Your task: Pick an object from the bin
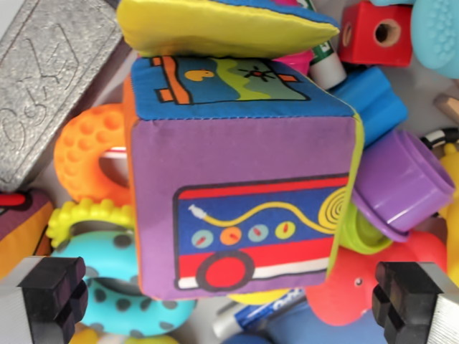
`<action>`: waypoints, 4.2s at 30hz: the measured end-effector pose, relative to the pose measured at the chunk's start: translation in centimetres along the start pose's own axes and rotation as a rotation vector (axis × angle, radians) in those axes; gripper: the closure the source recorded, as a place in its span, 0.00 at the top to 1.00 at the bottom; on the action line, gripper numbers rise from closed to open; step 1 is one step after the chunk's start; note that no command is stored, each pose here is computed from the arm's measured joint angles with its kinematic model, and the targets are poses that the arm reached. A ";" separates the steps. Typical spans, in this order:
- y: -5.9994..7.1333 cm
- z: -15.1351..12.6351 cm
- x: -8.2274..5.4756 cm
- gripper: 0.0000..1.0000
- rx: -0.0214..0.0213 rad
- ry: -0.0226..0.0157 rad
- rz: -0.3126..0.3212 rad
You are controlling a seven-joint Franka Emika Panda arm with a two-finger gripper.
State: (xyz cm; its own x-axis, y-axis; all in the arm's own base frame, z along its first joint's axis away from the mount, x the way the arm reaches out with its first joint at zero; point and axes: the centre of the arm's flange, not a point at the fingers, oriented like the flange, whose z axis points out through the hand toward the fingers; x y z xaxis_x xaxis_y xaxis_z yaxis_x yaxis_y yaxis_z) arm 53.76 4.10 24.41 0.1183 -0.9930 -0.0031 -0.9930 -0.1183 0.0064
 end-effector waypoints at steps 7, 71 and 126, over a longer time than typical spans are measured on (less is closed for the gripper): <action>0.0 2.1 0.0 1.00 0.0000 -0.0007 0.001; 0.0 3.7 0.0 0.00 0.0052 0.0000 0.001; 0.1 -16.1 0.0 0.00 0.0074 0.0049 0.002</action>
State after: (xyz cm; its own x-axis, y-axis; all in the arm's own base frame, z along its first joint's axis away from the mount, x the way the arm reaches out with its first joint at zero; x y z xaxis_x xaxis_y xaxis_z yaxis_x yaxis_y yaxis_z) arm 53.74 4.07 40.50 0.1161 -0.9932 0.0018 -0.9932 -0.1161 -0.0010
